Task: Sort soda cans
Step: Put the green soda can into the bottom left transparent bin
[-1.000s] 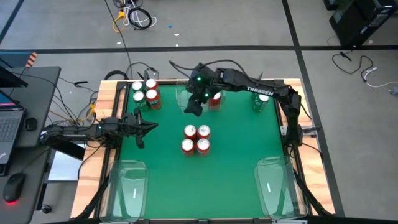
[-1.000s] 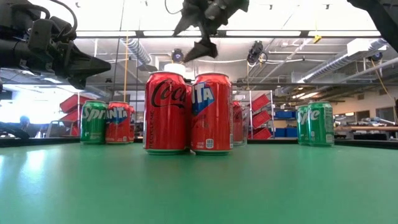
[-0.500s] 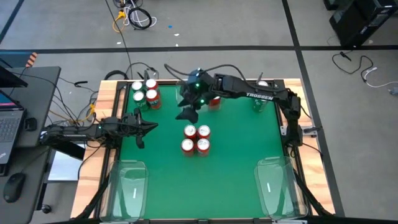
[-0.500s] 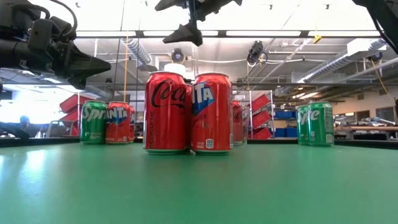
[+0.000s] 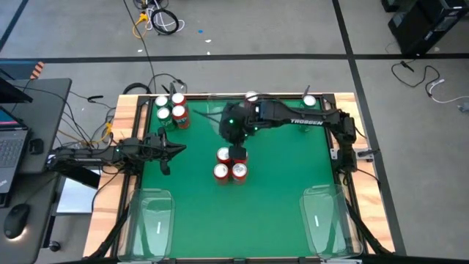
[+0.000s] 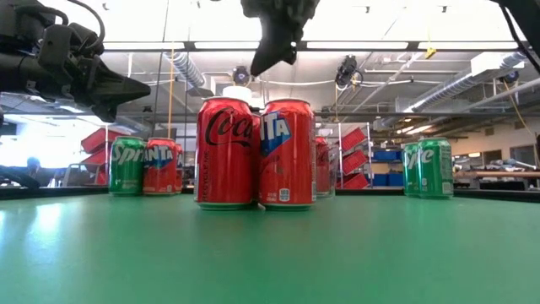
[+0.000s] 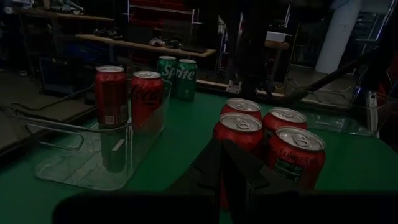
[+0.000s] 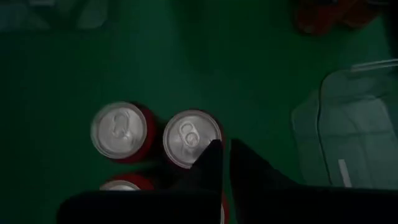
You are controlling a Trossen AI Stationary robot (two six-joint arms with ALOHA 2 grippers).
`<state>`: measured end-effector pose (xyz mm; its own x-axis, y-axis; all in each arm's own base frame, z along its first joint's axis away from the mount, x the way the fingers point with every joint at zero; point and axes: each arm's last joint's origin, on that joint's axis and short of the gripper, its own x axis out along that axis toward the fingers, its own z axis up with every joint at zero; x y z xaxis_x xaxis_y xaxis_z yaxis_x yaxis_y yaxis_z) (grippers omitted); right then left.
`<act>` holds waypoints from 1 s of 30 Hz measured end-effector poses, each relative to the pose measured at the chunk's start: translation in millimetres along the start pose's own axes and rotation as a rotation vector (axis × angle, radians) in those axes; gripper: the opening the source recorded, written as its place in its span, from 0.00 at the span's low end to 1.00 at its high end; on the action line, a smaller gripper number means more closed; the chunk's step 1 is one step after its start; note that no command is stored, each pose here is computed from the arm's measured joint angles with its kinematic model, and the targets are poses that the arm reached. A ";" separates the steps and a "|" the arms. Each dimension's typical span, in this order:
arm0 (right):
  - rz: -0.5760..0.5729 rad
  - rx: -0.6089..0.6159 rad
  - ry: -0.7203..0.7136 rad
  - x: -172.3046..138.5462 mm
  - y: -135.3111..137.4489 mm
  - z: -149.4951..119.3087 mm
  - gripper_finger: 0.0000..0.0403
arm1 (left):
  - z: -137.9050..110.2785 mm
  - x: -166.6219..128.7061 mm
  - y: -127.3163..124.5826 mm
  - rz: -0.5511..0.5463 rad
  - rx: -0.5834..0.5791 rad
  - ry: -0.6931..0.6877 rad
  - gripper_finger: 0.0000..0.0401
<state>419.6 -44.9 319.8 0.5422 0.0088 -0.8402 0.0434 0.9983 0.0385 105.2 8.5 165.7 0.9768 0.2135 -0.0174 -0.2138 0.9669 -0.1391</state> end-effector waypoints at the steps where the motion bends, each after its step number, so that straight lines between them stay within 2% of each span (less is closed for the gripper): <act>1: -0.004 -0.009 0.013 4.2 1.4 -3.2 0.05 | 0.0 0.0 0.0 0.000 0.000 0.000 0.05; 7: -0.008 -0.055 0.035 31.1 6.2 -28.6 0.01 | 0.0 0.0 0.0 0.000 0.000 0.001 0.05; 13: -0.004 -0.051 -0.201 10.6 8.8 -46.5 0.00 | 0.0 0.0 0.0 0.000 0.000 0.000 0.05; 18: -0.015 -0.011 -0.380 -8.0 8.6 -77.6 0.00 | 0.8 0.0 0.0 0.003 0.006 -0.009 0.05; 25: -0.011 0.028 -0.527 0.6 8.6 -123.4 0.00 | 1.9 0.0 0.0 0.006 0.004 -0.020 0.05; 30: -0.019 0.031 -0.592 3.1 5.5 -137.7 0.00 | 4.7 -0.3 -0.3 0.005 -0.001 -0.029 0.05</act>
<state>306.0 -31.5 242.9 0.9164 -0.0513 -0.3969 0.0775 0.9957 0.0502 104.9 8.8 170.4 0.9748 0.2228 0.0110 -0.2191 0.9656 -0.1403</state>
